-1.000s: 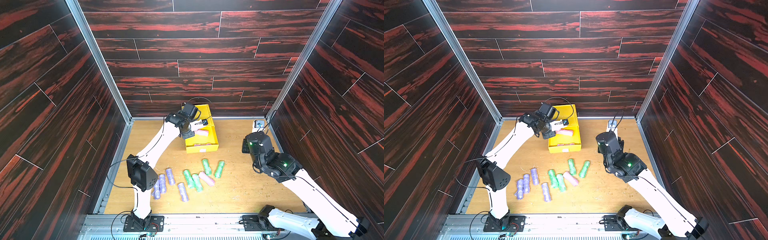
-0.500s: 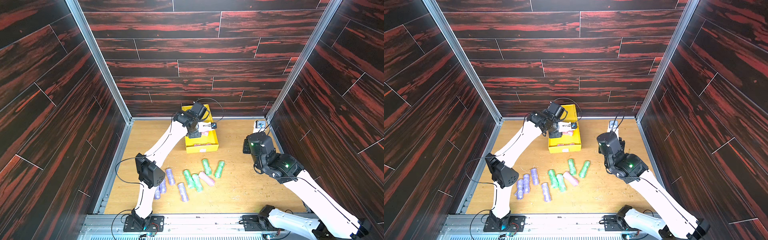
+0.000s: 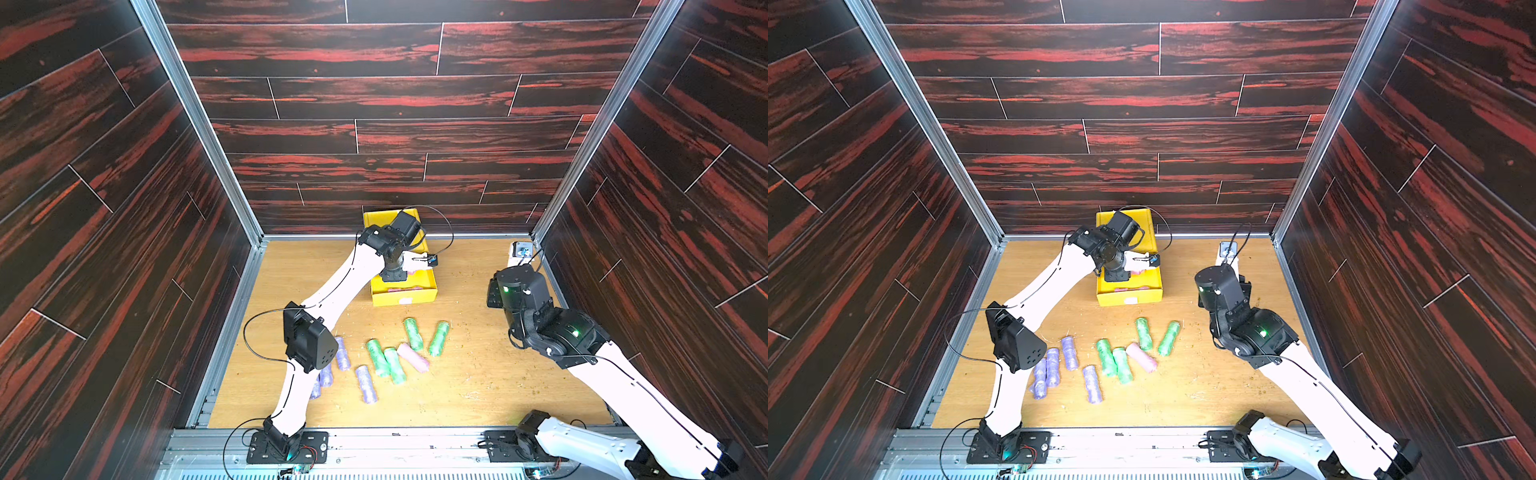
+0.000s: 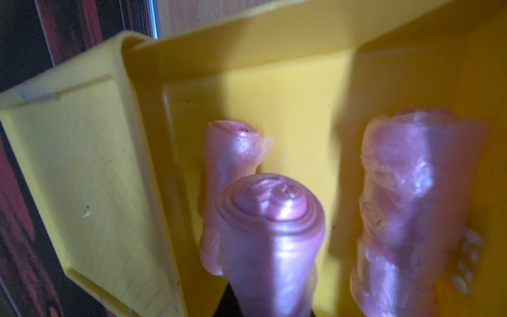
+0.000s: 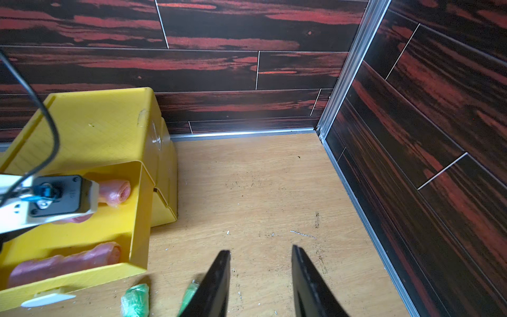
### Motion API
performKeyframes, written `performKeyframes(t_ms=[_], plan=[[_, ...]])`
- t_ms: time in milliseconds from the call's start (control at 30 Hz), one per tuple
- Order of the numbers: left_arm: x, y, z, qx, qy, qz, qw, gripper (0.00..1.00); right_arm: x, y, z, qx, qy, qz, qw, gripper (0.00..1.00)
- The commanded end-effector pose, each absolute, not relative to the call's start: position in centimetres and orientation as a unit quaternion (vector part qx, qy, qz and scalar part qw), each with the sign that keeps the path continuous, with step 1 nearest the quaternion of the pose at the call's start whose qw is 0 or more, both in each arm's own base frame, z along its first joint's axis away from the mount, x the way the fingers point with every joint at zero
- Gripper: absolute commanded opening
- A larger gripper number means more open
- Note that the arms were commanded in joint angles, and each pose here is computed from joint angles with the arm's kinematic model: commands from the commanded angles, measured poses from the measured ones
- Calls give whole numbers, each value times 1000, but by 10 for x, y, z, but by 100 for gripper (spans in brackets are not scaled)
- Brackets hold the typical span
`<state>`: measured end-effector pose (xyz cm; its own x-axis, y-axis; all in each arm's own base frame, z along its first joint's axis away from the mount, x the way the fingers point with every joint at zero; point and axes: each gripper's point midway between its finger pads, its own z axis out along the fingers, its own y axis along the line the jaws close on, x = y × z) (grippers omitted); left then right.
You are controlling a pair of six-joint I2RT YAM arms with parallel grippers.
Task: Sort the rolls of trash bags by color and place them into the drawer
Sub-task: Place the roll of trash bags in the drawer.
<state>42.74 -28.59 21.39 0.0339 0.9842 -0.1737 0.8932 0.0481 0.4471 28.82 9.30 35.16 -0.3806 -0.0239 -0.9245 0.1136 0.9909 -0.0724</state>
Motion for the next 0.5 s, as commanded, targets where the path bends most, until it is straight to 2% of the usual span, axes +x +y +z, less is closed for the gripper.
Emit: performKeyframes(t_ms=[0, 100, 200, 400, 467], plan=[[423, -283, 201, 691, 687, 99, 202, 2, 287, 86, 353, 34, 825, -71, 560, 40], [425, -282, 195, 690, 689, 103, 196, 20, 287, 85, 353, 34, 824, -74, 561, 41], [427, -281, 192, 690, 688, 109, 195, 28, 286, 85, 353, 33, 824, -76, 561, 41], [435, -280, 190, 687, 688, 127, 197, 51, 286, 84, 353, 34, 823, -77, 562, 41], [438, -280, 193, 684, 688, 133, 203, 66, 286, 84, 353, 35, 822, -78, 563, 41]])
